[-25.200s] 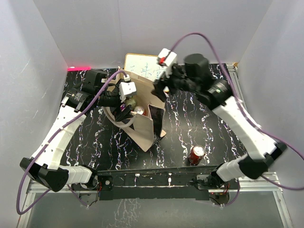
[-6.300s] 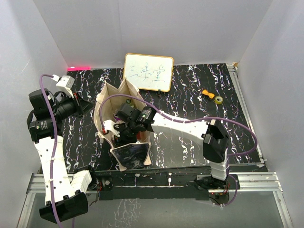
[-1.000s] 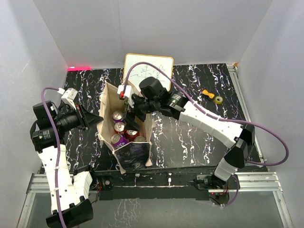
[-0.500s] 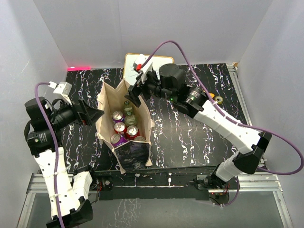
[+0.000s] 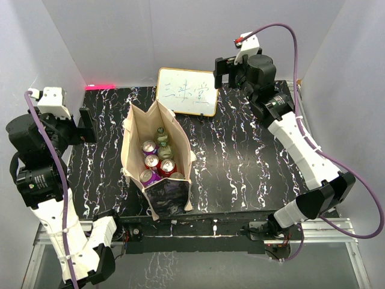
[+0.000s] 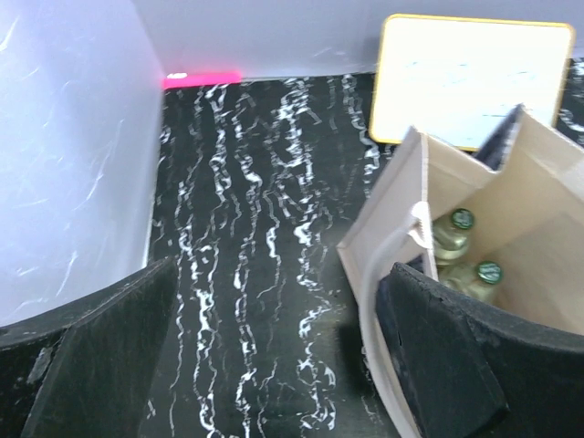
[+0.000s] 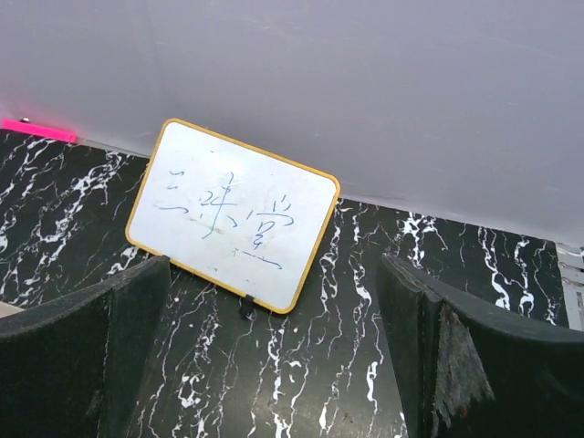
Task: Place the beverage into the canvas bag
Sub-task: Reset both arms
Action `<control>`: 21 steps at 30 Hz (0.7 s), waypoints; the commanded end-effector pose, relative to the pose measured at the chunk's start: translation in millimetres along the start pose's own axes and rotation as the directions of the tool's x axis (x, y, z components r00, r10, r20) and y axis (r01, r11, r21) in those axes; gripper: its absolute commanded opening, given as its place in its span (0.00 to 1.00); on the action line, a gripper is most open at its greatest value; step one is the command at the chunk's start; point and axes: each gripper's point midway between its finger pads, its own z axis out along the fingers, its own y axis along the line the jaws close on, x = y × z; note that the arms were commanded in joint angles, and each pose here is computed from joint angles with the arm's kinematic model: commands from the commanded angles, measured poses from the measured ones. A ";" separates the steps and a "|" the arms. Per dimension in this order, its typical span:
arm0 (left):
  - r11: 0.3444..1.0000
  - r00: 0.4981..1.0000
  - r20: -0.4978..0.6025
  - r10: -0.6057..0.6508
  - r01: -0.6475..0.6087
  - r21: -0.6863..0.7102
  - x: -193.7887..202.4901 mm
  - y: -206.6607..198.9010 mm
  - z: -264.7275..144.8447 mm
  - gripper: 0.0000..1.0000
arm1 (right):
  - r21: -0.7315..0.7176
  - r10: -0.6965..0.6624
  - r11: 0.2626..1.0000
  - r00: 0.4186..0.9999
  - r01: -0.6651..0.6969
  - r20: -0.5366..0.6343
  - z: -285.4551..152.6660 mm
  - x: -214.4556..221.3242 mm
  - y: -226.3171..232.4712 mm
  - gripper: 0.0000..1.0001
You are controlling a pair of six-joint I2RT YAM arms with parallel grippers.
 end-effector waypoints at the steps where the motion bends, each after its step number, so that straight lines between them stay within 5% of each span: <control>1: 0.995 0.998 0.058 0.008 -0.003 -0.098 -7.7 16.7 -0.9 0.97 | 0.061 0.019 0.998 0.992 -0.027 0.126 -17.9 -37.2 -16.1 0.99; 10: 0.988 0.985 0.138 0.102 -0.085 -0.129 -28.1 23.5 -1.6 0.97 | 0.027 -0.077 0.997 0.993 0.075 0.091 -21.9 -41.6 -15.3 0.99; 21: 0.999 0.989 0.141 -0.036 0.040 -0.028 -28.4 14.7 30.6 0.97 | 0.157 -0.097 0.983 0.995 0.095 0.007 -19.2 -11.5 -54.3 0.99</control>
